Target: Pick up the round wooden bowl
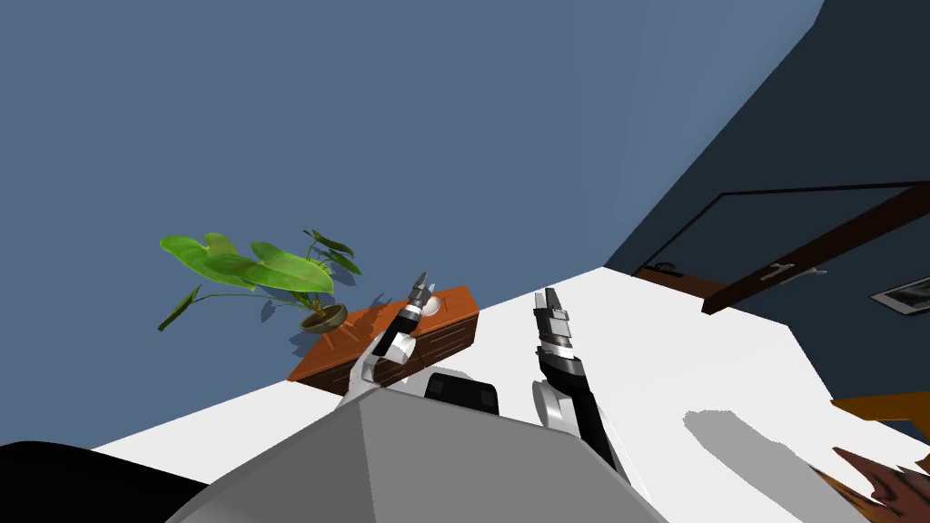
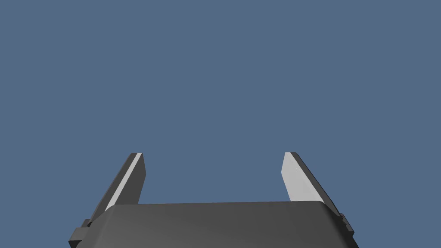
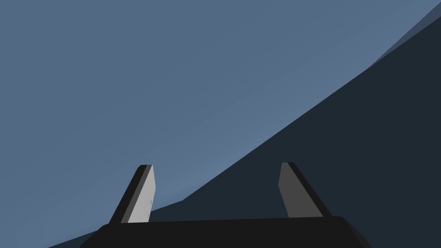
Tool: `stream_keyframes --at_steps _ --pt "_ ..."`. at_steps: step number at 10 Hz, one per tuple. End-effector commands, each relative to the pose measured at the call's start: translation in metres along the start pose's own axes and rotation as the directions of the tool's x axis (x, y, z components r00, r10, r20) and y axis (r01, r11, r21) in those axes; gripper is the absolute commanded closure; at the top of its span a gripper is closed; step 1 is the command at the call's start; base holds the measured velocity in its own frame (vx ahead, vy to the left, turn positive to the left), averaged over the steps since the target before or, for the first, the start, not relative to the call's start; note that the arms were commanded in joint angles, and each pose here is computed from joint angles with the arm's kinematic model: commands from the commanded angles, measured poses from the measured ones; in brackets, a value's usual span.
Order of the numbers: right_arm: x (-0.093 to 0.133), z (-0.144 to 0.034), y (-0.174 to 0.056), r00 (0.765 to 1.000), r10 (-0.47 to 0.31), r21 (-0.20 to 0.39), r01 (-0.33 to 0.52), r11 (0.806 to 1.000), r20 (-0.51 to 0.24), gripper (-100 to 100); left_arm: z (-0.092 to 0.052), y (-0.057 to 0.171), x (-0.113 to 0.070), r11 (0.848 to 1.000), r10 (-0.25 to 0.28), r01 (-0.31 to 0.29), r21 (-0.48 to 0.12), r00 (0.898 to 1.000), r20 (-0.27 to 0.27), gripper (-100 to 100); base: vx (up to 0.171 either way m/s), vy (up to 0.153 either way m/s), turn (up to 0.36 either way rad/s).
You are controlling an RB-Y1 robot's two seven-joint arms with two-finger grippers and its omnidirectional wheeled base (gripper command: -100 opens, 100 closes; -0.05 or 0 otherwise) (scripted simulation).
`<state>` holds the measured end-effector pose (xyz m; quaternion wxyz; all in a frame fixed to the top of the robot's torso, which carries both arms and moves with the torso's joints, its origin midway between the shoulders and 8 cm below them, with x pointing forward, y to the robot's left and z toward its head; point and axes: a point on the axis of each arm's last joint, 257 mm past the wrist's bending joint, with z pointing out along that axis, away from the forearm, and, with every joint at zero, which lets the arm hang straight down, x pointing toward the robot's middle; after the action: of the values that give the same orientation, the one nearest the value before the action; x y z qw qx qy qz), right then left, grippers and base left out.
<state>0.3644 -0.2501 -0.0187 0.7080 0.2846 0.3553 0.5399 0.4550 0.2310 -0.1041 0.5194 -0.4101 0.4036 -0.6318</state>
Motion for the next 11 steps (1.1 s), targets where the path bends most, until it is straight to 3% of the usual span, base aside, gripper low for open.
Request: stream_keyframes --at_steps 1,2,3,5,6,10,11 --pt "0.000 0.000 0.000 1.000 0.000 0.000 0.000 1.000 0.000 0 -0.001 0.019 -0.002 0.999 -0.004 0.004 -0.047 1.000 -0.001 -100 -0.050 0.032 -0.076" --pt "0.000 0.000 0.000 1.000 0.000 0.000 0.000 1.000 0.000 0 0.003 0.036 -0.002 0.996 -0.010 0.009 -0.093 1.000 -0.009 -100 -0.055 0.021 -0.133" --pt "0.000 0.000 0.000 1.000 0.000 0.000 0.000 1.000 0.000 0 0.002 0.040 -0.004 0.995 -0.010 0.009 -0.101 1.000 -0.007 -100 -0.041 0.022 -0.071" --pt "0.000 0.000 0.000 1.000 0.000 0.000 0.000 1.000 0.000 0 0.008 0.076 -0.008 0.980 -0.019 0.016 -0.199 1.000 -0.016 -100 -0.060 0.041 -0.186" --pt "0.000 0.000 0.000 1.000 0.000 0.000 0.000 1.000 0.000 0 0.006 0.083 -0.011 0.977 -0.018 0.015 -0.214 1.000 -0.011 -100 -0.056 0.035 -0.095" --pt "0.000 0.000 0.000 1.000 0.000 0.000 0.000 1.000 0.000 0 0.005 0.127 -0.022 0.943 -0.021 0.018 -0.333 1.000 -0.005 -100 -0.039 0.025 -0.112" --pt "0.000 0.000 0.000 1.000 0.000 0.000 0.000 1.000 0.000 0 0.006 0.143 -0.026 0.925 -0.023 0.020 -0.380 1.000 -0.003 -100 -0.044 0.021 -0.135"
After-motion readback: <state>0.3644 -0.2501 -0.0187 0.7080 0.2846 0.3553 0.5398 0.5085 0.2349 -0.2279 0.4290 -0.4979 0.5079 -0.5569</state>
